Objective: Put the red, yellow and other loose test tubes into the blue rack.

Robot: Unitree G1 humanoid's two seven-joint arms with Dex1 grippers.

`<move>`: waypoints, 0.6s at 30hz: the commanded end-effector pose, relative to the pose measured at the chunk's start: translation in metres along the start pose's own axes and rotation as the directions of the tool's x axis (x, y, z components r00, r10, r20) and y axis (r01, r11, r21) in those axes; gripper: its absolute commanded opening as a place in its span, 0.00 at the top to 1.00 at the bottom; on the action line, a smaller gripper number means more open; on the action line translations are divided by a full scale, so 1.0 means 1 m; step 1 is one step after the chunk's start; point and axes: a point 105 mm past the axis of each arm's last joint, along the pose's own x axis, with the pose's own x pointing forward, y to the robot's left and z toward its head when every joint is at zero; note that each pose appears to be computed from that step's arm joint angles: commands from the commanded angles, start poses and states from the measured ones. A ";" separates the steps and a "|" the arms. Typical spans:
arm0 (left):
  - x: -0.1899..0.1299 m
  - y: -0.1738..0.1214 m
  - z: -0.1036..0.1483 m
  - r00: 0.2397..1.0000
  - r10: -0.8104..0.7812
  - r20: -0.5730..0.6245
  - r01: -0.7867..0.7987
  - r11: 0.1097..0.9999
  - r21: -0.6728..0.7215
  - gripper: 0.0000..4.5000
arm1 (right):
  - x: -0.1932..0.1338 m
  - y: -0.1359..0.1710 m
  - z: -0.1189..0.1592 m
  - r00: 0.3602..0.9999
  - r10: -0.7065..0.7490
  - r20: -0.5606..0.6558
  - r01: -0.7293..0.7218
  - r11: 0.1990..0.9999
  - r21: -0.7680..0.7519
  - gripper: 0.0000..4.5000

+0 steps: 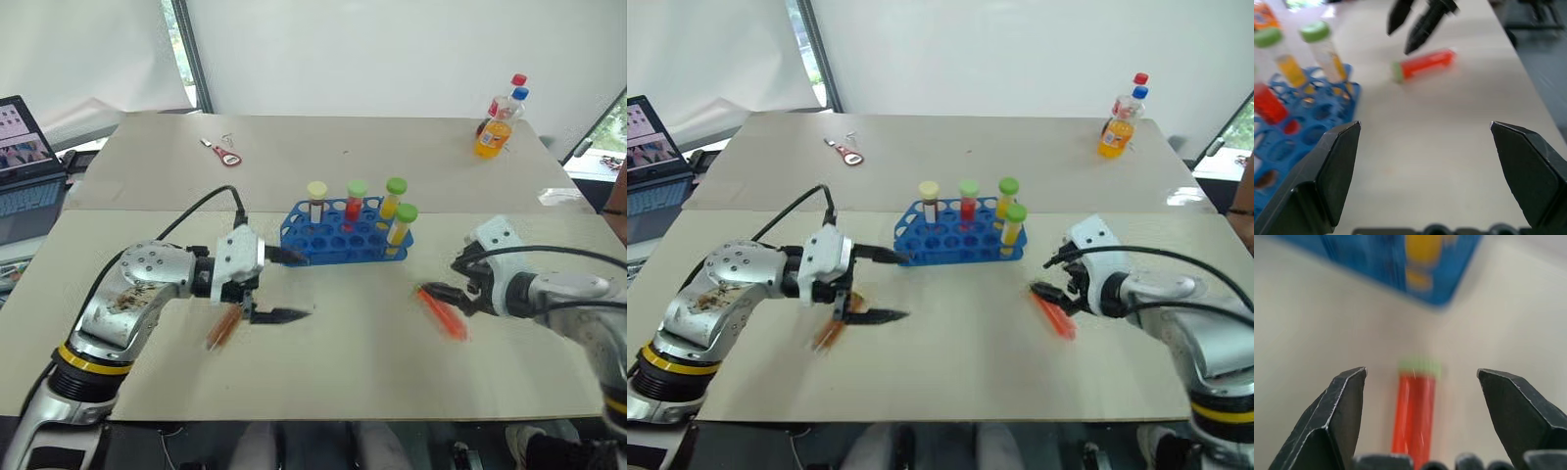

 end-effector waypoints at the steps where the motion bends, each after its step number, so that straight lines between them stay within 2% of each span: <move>1: 0.001 -0.008 0.012 0.997 -0.075 0.003 0.074 0.993 0.090 0.00 | 0.004 0.003 -0.005 0.994 0.045 -0.101 -0.045 0.999 0.007 0.11; 8: 0.008 -0.008 0.014 0.997 -0.082 0.011 0.080 0.989 0.122 0.00 | 0.024 -0.005 -0.015 0.973 0.051 -0.227 -0.050 0.999 0.009 0.11; 11: 0.009 -0.009 0.012 0.996 -0.083 0.007 0.082 0.989 0.125 0.00 | 0.028 -0.008 -0.015 0.966 0.060 -0.250 -0.061 0.998 0.004 0.29; 16: 0.011 -0.010 0.010 0.997 -0.076 0.006 0.075 0.989 0.125 0.00 | 0.027 -0.003 -0.012 0.959 0.108 -0.261 -0.102 0.994 0.036 0.68; 18: 0.012 -0.010 0.009 0.997 -0.074 0.006 0.072 0.990 0.121 0.00 | 0.027 -0.004 -0.013 0.958 0.114 -0.263 -0.105 0.993 0.047 0.78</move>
